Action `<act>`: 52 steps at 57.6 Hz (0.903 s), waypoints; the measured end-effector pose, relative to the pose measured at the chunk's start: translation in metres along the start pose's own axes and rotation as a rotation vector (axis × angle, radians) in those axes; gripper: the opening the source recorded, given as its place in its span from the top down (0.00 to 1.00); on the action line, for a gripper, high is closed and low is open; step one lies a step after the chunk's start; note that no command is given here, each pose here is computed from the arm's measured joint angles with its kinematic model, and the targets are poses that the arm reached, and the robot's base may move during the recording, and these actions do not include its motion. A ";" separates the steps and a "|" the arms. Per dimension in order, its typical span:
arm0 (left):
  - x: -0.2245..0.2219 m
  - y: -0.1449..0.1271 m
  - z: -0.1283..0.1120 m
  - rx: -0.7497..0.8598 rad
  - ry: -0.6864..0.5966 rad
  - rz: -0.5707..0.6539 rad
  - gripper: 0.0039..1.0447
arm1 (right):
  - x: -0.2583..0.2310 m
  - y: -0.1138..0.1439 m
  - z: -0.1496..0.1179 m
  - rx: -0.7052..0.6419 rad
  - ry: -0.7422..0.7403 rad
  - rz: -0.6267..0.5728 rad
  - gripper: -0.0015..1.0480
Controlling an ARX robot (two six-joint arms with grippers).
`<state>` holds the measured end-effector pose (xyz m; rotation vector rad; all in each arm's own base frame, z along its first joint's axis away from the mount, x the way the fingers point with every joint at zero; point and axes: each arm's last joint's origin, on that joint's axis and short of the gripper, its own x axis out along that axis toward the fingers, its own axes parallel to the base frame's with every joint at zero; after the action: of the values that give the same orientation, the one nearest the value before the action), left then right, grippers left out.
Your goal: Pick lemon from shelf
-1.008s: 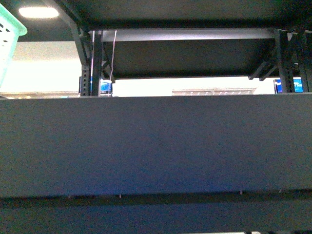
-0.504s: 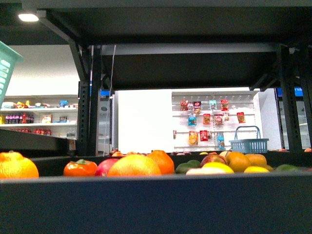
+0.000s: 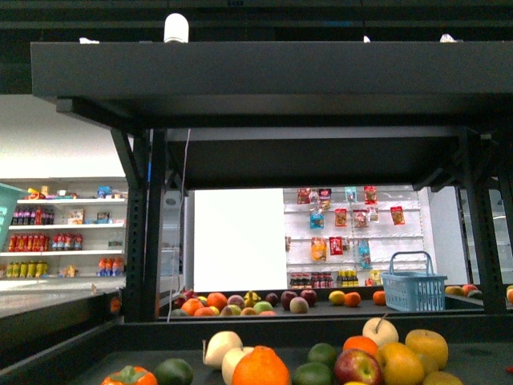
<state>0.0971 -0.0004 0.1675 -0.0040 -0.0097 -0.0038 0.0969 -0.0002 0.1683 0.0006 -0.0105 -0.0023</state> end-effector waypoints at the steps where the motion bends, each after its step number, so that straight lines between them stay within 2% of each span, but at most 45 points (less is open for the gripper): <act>1: 0.000 0.000 0.000 0.000 0.000 0.000 0.07 | 0.000 0.000 0.000 -0.001 0.000 0.001 0.07; 52: 0.000 0.000 0.000 0.000 0.000 0.000 0.07 | 0.000 0.000 0.000 0.001 0.000 0.001 0.07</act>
<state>0.0971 -0.0004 0.1675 -0.0040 -0.0097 -0.0042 0.0969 -0.0002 0.1683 0.0013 -0.0105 -0.0015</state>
